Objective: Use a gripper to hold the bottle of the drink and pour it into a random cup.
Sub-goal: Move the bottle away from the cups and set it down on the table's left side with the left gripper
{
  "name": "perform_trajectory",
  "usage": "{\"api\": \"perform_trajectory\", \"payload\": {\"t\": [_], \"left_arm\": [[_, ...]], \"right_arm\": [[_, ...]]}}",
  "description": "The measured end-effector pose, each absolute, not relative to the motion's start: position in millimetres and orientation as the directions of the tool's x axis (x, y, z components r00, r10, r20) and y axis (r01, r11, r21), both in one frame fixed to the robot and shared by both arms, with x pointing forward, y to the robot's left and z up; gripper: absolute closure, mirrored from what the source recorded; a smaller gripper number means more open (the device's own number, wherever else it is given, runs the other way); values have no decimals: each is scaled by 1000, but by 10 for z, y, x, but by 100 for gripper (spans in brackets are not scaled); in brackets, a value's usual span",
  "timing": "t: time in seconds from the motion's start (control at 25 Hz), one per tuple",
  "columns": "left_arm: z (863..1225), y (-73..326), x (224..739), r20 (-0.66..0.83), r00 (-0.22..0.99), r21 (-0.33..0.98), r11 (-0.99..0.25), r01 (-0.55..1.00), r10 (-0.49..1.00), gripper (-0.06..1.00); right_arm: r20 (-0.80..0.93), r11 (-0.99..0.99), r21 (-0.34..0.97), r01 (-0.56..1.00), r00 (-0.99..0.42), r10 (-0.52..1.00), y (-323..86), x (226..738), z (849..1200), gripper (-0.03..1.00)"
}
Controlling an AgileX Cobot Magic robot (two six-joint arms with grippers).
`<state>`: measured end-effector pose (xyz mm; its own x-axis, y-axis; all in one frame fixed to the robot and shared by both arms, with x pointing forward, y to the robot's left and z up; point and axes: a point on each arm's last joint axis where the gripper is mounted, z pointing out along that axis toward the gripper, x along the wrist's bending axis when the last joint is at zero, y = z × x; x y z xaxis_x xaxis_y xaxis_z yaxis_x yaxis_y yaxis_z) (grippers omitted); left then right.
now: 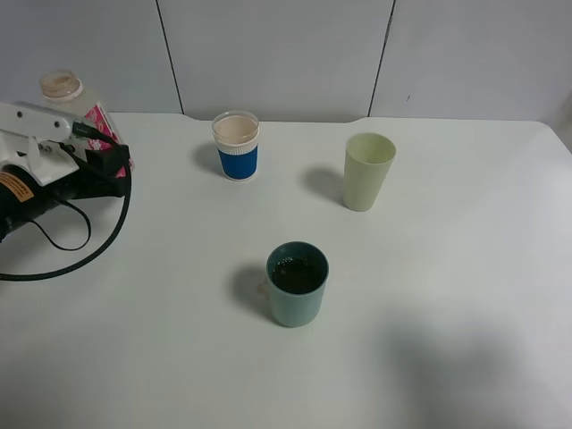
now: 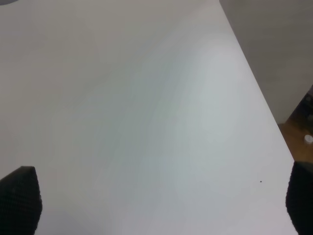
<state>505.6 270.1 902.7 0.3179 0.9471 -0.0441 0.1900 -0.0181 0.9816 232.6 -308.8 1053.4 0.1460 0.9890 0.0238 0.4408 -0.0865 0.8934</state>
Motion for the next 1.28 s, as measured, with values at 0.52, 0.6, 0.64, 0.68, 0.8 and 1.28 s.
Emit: {"api": "perform_trajectory", "payload": {"t": [0.52, 0.6, 0.64, 0.68, 0.8, 1.28], "left_arm": [[8480, 2697, 5013, -3, 347, 932, -122, 340, 938, 61], [8465, 2691, 5029, 6, 356, 935, -131, 330, 934, 61], [8461, 2685, 5050, 7, 363, 938, -132, 322, 932, 61], [8450, 2675, 5078, 8, 373, 940, -134, 315, 928, 61], [8425, 2644, 5152, 10, 389, 945, -135, 297, 921, 61], [8335, 2530, 5243, 3, 422, 957, -125, 262, 906, 61]], "right_arm": [[24, -87, 893, 441, 146, 989, -3088, 2326, 10534, -3], [24, -87, 893, 441, 146, 989, -3088, 2326, 10534, -3], [24, -87, 893, 441, 146, 989, -3088, 2326, 10534, -3], [24, -87, 893, 441, 146, 989, -3088, 2326, 10534, -3], [24, -87, 893, 441, 146, 989, -3088, 2326, 10534, -3], [24, -87, 893, 441, 146, 989, -3088, 2326, 10534, -3]]}}
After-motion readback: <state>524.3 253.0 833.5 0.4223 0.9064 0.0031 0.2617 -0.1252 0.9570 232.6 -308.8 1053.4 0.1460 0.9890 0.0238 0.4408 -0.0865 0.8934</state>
